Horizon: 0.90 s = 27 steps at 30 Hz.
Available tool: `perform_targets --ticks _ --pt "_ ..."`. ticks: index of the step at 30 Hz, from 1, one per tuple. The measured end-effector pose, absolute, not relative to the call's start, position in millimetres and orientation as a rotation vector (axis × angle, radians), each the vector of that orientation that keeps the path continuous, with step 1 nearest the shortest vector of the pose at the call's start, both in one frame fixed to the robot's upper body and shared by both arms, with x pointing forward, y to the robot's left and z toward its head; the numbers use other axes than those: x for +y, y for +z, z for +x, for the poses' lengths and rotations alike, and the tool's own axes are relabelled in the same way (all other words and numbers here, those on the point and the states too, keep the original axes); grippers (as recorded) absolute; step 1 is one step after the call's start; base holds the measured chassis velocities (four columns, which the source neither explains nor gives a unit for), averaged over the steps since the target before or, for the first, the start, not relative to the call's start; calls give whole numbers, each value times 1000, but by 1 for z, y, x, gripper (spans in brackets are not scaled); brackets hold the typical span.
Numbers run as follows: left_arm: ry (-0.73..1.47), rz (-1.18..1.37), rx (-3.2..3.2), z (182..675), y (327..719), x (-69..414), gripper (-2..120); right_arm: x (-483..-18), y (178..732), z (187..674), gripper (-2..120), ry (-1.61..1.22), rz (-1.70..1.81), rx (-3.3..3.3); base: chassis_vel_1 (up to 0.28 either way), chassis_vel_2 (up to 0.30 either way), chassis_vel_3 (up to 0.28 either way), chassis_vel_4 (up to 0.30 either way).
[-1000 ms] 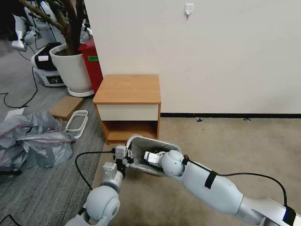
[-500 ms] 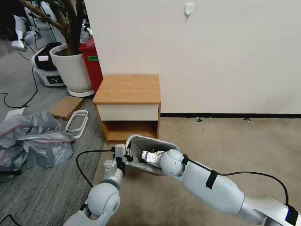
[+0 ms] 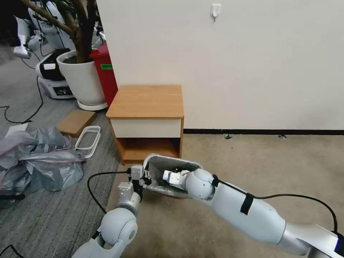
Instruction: Pick up the garbage bag from the table and place it over the trash can.
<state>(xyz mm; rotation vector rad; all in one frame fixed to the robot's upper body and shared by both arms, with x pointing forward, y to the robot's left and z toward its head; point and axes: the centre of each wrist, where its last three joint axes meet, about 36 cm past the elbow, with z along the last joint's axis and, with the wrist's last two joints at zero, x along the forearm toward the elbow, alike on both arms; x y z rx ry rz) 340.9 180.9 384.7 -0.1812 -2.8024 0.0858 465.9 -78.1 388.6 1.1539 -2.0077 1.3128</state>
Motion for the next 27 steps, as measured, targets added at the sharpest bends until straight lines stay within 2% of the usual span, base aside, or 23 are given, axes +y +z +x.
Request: perform_targets --ticks 7,12,15,16,17,20,23,27 --pt "157 -161 -2760 348 387 181 4 -97 428 453 0 1311 1197 -2079 0 0 0 0" --pt "275 -126 -2682 354 394 182 4 -142 480 431 0 1226 1191 -2203 0 0 0 0" --pt "343 -104 -2621 356 401 183 4 -192 533 395 0 1113 1146 -2369 0 0 0 0" --pt "343 -104 -2621 356 401 183 4 -192 533 395 0 1113 1146 -2369 0 0 0 0" --pt "369 -95 -2603 356 404 182 4 -211 547 381 0 1087 1076 -2472 0 0 0 0" --pt "413 -85 -2571 356 412 181 4 -230 550 358 0 1013 878 -2708 0 0 0 0" --pt "482 -68 -2492 355 426 181 4 -256 534 329 0 732 547 -3100 0 0 0 0" --pt "489 -65 -2461 354 431 186 4 -269 511 307 0 543 406 -3276 0 0 0 0"
